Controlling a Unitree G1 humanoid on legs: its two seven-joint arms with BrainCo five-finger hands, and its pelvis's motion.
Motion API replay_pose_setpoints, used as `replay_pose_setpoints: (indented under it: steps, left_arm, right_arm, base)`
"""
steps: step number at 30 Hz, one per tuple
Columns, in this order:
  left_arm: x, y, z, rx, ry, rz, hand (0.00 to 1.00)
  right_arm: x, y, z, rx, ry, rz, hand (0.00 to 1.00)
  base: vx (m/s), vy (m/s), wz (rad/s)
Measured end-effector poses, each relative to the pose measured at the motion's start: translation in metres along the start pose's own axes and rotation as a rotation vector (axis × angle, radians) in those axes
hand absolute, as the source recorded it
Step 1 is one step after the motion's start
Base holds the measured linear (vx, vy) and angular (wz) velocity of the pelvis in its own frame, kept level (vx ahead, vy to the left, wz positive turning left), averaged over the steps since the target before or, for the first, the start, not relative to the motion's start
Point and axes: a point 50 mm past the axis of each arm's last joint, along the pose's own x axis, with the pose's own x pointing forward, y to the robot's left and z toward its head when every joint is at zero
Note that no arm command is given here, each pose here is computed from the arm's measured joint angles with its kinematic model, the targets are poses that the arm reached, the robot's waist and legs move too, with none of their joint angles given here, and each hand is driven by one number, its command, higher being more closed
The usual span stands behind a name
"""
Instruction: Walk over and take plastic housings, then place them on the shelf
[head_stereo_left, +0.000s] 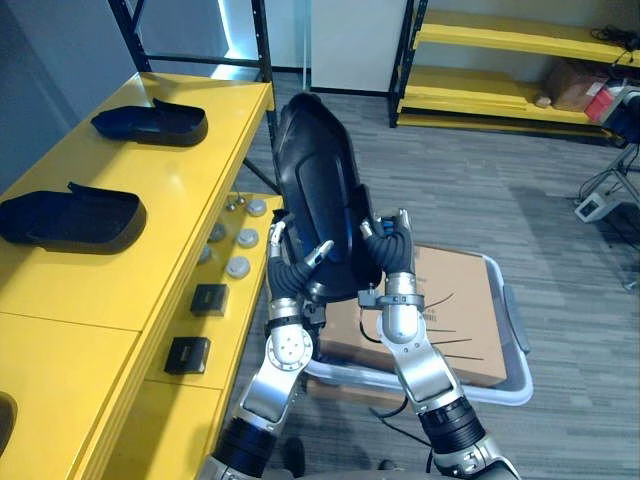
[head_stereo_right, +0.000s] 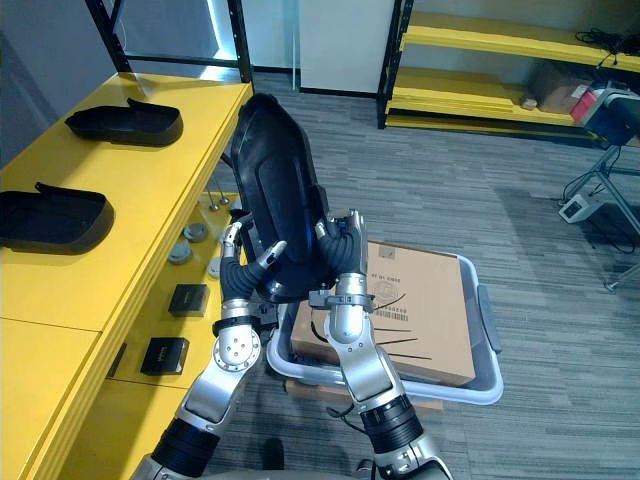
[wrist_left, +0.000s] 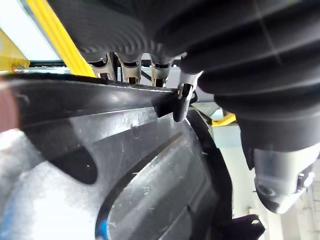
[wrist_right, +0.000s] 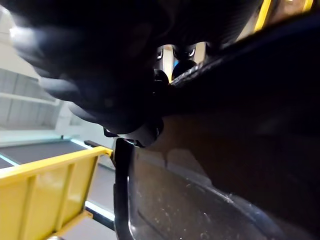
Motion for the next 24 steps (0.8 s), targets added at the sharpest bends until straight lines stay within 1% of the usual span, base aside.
replay_pose_setpoints:
  steps: [2, 5, 9, 13, 17, 24]
  left_arm:
    - [-0.001, 0.0, 0.002, -0.009, -0.005, -0.008, 0.0]
    - [-0.006, 0.0, 0.008, -0.064, -0.025, -0.057, 0.0]
    - [-0.011, -0.01, 0.017, -0.154, -0.06, -0.175, 0.0]
    - [-0.02, -0.015, 0.025, -0.219, -0.077, -0.218, 0.0]
    - [-0.021, -0.012, 0.024, -0.219, -0.073, -0.199, 0.0]
    - [-0.018, 0.012, 0.012, -0.161, -0.027, -0.045, 0.0]
  right_arm:
    - [0.0, -0.001, -0.004, -0.001, 0.017, -0.004, 1.0]
    - [0.002, -0.006, -0.017, -0.009, 0.074, -0.022, 1.0]
    - [0.002, -0.013, -0.038, -0.011, 0.169, -0.043, 1.0]
    - [0.003, -0.015, -0.045, -0.024, 0.199, -0.044, 1.0]
    - [0.007, -0.018, -0.044, -0.027, 0.187, -0.054, 1.0]
    - [0.01, -0.021, -0.036, -0.011, 0.155, -0.07, 1.0]
  base:
    - [0.0, 0.01, 0.08]
    - [0.02, 0.005, 0.11]
    - [0.02, -0.003, 0.12]
    - [0.0, 0.0, 0.0]
    - [0.0, 0.0, 0.0]
    - [0.0, 0.0, 0.0]
